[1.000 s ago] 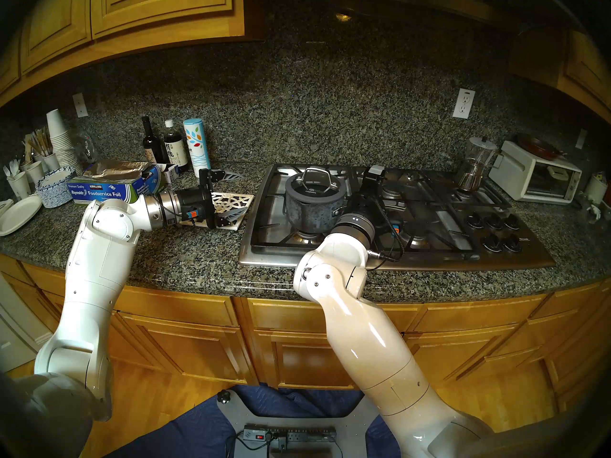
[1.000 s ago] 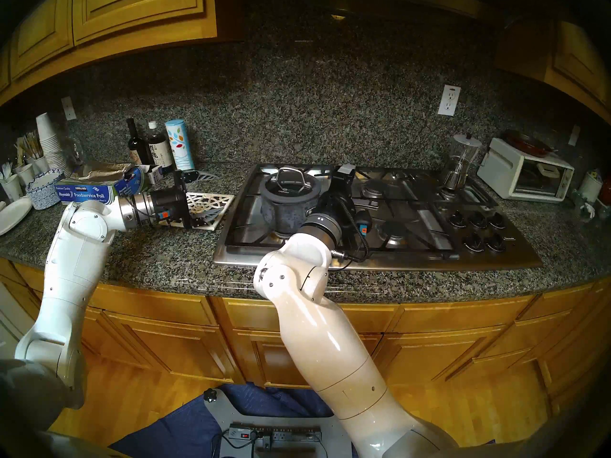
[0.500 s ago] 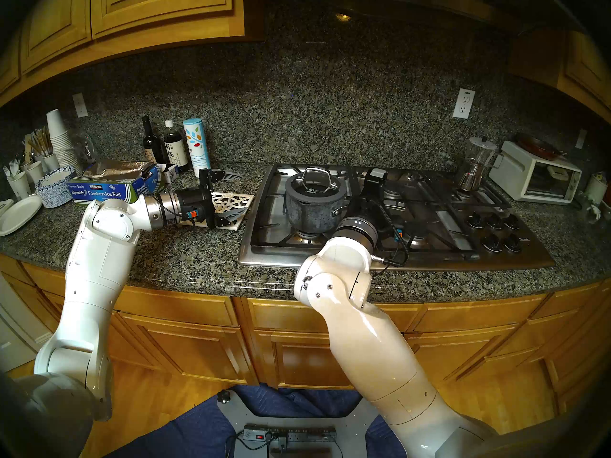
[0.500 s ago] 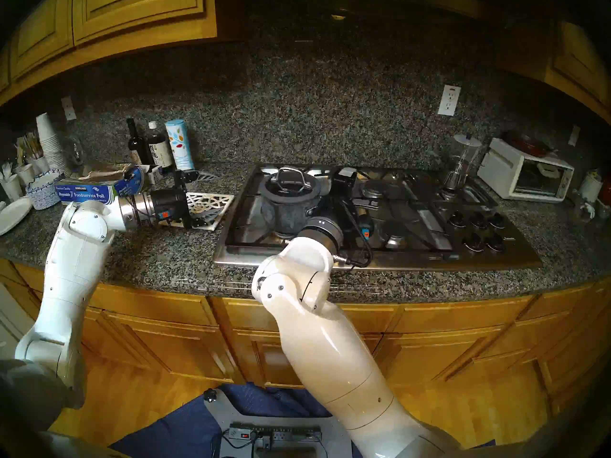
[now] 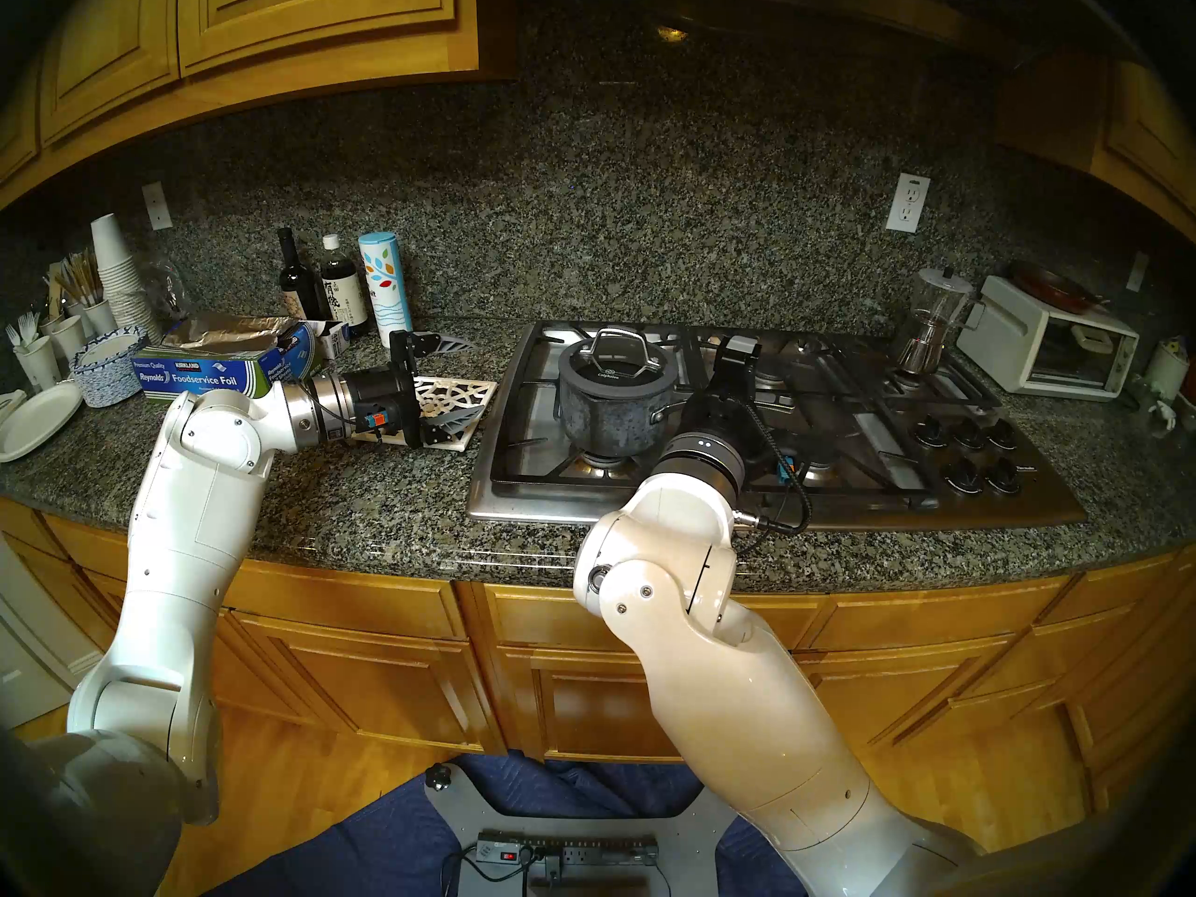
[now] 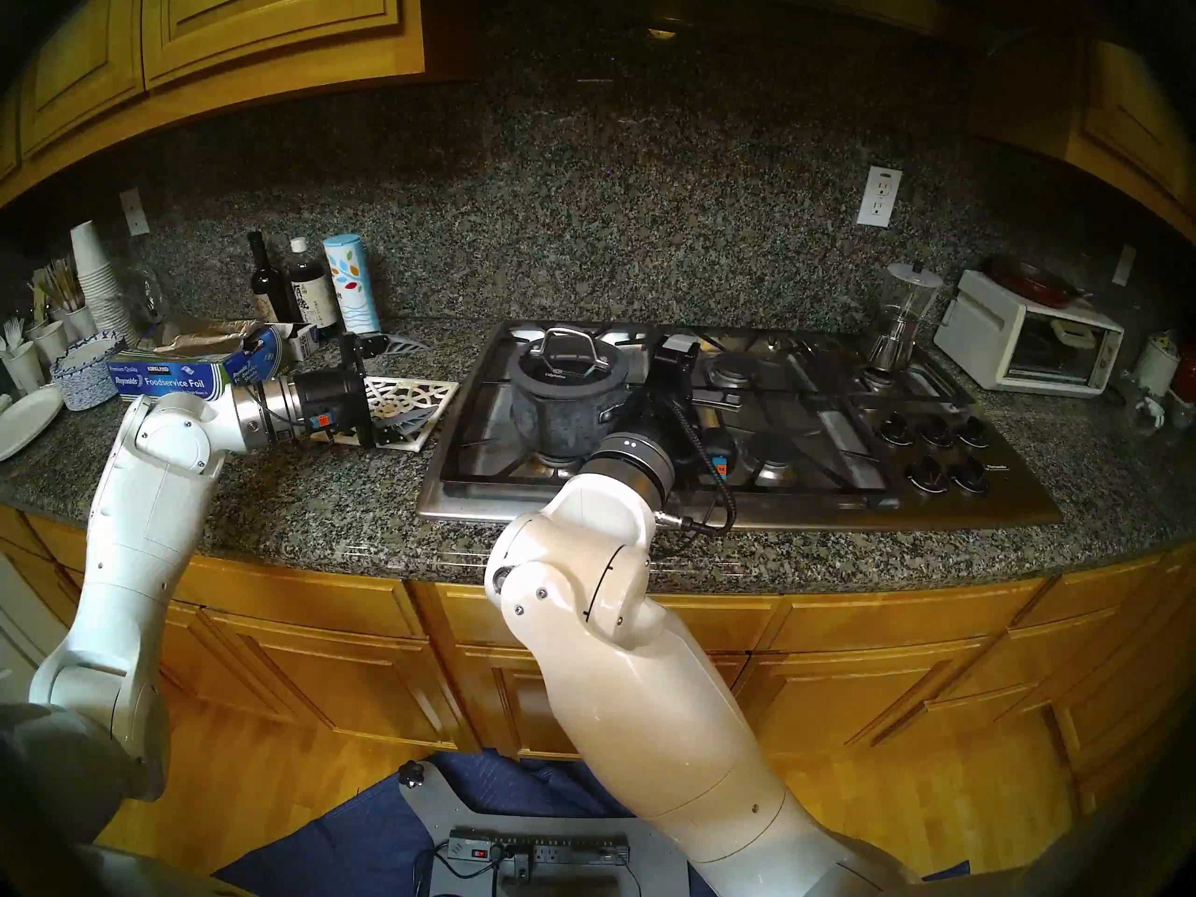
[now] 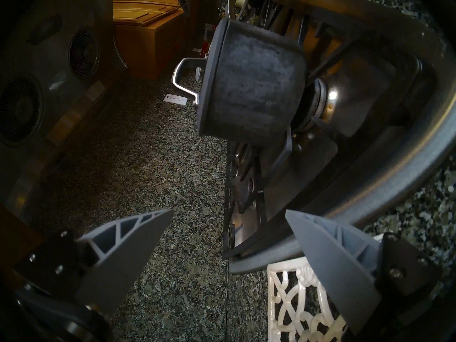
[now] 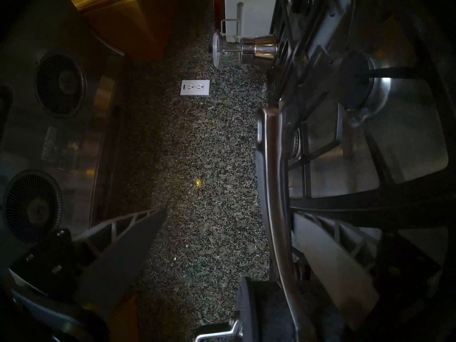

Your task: Pick up the pot, put it on the stove, take off the pot lid

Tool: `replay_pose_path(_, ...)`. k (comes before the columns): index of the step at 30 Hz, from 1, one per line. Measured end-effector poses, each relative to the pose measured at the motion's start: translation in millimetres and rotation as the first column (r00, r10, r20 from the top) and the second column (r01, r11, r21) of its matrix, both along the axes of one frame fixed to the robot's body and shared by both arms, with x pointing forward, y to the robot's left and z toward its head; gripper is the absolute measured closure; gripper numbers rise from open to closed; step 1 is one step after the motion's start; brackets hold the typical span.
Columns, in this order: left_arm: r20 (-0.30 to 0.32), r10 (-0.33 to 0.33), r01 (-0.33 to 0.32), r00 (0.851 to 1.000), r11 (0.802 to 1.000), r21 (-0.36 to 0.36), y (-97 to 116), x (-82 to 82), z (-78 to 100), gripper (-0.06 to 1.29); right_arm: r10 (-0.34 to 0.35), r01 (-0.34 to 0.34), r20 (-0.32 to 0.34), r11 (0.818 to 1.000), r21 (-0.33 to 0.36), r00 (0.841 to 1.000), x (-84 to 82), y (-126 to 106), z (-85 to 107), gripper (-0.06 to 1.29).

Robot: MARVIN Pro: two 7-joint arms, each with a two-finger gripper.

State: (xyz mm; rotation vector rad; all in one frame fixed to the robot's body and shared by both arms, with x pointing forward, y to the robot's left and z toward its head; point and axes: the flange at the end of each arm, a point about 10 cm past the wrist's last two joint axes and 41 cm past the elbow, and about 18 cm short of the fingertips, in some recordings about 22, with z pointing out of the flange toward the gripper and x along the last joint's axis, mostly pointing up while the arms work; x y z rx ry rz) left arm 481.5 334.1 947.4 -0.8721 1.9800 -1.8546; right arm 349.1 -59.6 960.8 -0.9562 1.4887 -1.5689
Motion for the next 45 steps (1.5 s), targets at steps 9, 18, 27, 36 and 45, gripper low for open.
replay_pose_path(9,0.000,0.000,0.000,1.000,1.000,0.000,0,0.0,0.0,0.00,0.022,-0.021,0.028,0.999,-0.036,0.999,-14.1,3,4.1,0.00)
replay_pose_path(18,0.000,0.000,0.000,1.000,1.000,0.000,0,0.0,0.0,0.00,0.043,-0.040,0.048,0.998,-0.057,0.998,-23.0,5,6.8,0.00)
replay_pose_path(27,0.000,0.000,0.000,1.000,1.000,0.000,0,0.0,0.0,0.00,0.021,-0.019,0.029,0.997,-0.072,0.999,-22.5,-4,-1.5,0.00)
replay_pose_path(36,0.000,0.000,0.000,1.000,1.000,0.000,0,0.0,0.0,0.00,-0.022,0.022,0.006,0.997,-0.074,1.000,-18.6,-17,-9.6,0.00)
replay_pose_path(45,0.000,0.000,0.000,1.000,1.000,0.000,0,0.0,0.0,0.00,-0.023,0.021,-0.021,0.996,-0.084,1.000,-21.5,-21,-19.1,0.00)
